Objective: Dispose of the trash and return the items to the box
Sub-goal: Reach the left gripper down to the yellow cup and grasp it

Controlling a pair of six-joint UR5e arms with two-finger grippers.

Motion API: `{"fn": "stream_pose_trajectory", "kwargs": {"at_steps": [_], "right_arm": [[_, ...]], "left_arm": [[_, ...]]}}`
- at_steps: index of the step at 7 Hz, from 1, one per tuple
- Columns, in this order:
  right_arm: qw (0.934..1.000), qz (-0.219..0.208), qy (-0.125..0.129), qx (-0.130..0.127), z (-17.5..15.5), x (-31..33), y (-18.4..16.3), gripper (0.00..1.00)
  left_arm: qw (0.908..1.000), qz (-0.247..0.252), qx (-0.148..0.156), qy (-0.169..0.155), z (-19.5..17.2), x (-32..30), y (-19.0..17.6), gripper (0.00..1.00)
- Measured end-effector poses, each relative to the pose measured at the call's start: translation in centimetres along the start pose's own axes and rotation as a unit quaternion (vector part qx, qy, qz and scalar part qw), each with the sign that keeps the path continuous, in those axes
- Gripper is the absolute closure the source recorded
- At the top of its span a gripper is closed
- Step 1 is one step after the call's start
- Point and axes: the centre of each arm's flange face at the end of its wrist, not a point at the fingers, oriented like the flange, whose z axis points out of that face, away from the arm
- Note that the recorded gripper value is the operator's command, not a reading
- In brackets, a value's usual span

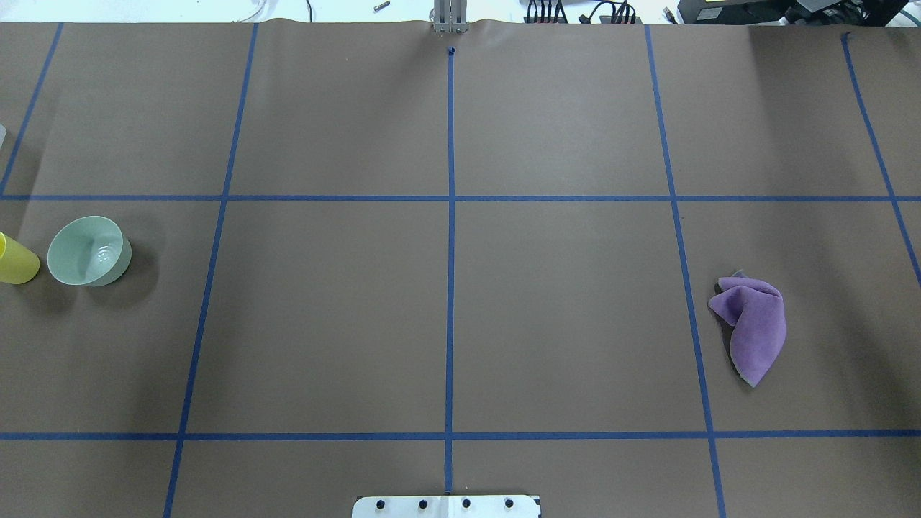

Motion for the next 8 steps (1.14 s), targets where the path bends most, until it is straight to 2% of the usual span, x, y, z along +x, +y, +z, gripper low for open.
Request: {"fn": "stream_pose_trajectory", "kwargs": {"at_steps": [3,5,8], "right_arm": [[0.9998,0.017,0.005,-0.010,1.9,-3.9,-2.0,0.00],[0.9998,0.018,0.008,-0.010,2.1,-4.2,-2.2,0.00],[0.9998,0.017,0.008,-0.009,2.1,-4.3,-2.2,0.00]], "left_arm": [[0.9963,-0.061,-0.060,-0.013,6.4,0.6,0.9,0.02],[0.9937,-0.066,-0.087,-0.023,10.6,1.7,1.4,0.02],[0.9932,-0.062,-0.097,-0.019,14.6,1.3,2.2,0.22]]}}
